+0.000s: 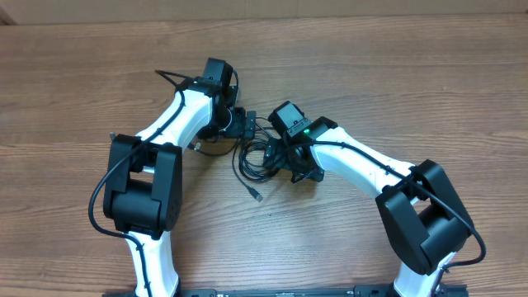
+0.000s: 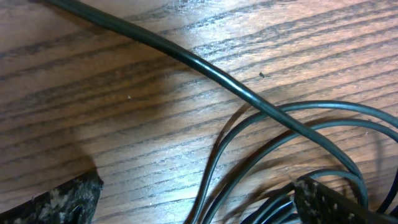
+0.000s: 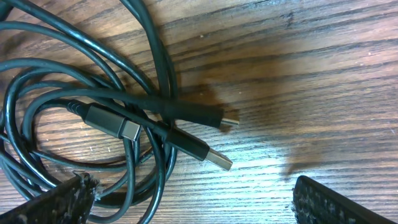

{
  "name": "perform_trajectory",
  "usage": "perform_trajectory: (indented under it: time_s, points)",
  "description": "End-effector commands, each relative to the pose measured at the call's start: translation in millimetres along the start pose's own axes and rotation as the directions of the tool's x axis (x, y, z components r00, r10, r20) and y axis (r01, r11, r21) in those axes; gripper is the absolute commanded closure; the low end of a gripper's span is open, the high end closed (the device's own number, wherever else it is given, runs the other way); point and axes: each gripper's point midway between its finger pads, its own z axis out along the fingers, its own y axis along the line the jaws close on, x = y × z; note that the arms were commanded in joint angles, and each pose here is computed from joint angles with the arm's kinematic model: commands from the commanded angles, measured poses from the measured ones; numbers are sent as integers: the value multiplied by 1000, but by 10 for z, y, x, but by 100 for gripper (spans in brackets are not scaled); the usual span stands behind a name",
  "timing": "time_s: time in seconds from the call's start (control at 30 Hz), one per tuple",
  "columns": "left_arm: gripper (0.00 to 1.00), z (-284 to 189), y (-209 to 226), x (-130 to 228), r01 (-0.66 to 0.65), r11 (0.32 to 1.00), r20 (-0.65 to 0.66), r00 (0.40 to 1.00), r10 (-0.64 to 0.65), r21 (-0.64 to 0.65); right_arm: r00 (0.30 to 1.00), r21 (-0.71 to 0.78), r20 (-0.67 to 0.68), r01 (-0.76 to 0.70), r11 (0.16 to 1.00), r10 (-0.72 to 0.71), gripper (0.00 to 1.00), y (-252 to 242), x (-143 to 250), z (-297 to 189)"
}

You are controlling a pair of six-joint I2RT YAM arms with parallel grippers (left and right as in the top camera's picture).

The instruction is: Untangle cables

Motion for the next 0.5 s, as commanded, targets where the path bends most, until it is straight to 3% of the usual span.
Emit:
perform_trajectory:
  time_s: [0.0, 0.47]
  points:
    - [1, 38, -5, 53, 2, 1000, -12, 1000, -2, -4, 1000, -4, 1, 0, 1000, 0, 0, 30, -9, 13]
    - [0, 37, 40, 44, -17, 999, -7, 1000, 17, -30, 1000, -3, 2, 0, 1000, 0, 0, 30, -9, 13]
